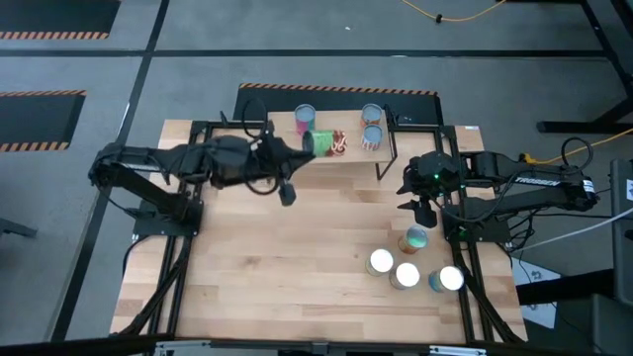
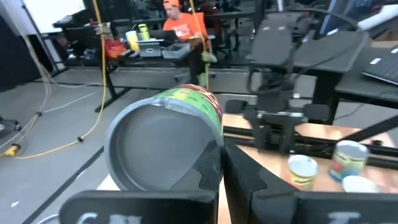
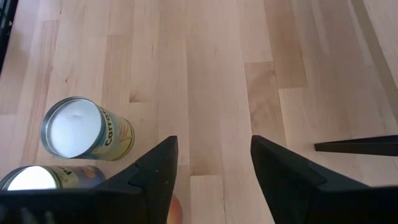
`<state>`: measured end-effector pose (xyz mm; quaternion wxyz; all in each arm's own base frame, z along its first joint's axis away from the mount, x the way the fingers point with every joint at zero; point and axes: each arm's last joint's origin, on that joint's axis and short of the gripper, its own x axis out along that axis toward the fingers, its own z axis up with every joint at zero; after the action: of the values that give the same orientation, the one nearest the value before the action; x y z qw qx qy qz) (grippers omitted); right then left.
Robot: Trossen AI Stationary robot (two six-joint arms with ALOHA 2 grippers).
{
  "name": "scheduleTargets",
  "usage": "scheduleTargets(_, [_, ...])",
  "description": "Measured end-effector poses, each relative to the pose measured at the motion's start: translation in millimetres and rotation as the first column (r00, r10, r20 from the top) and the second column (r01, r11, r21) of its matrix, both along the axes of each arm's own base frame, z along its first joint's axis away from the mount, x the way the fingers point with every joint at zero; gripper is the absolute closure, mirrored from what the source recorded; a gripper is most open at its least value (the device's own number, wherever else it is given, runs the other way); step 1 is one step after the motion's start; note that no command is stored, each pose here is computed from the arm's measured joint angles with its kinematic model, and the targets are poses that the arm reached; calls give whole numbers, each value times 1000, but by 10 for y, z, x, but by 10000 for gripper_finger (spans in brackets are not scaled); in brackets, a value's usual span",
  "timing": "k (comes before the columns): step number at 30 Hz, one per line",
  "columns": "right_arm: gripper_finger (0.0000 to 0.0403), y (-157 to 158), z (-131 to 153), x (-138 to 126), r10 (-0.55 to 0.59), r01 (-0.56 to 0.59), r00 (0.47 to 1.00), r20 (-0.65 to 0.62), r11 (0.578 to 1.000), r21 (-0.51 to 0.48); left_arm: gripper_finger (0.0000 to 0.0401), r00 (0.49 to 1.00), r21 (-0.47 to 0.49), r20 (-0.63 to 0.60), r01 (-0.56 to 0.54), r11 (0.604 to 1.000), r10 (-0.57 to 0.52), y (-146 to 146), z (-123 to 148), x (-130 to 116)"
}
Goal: Pick and place cans onto a shelf
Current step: Put the green canned vegetable on the shelf
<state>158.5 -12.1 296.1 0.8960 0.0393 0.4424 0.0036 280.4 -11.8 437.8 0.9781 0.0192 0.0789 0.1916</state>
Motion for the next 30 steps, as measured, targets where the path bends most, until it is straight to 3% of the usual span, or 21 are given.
scheduleTargets(19, [195, 0, 6, 4, 1, -1, 1000, 8, 1000, -1, 401, 990, -39, -128, -73, 997, 67, 623, -248, 280])
scheduleTargets(30, [195, 0, 7, 6, 3, -3, 1000, 10, 1000, -4, 401, 939, -52, -324, -140, 989, 116, 859, -26, 561])
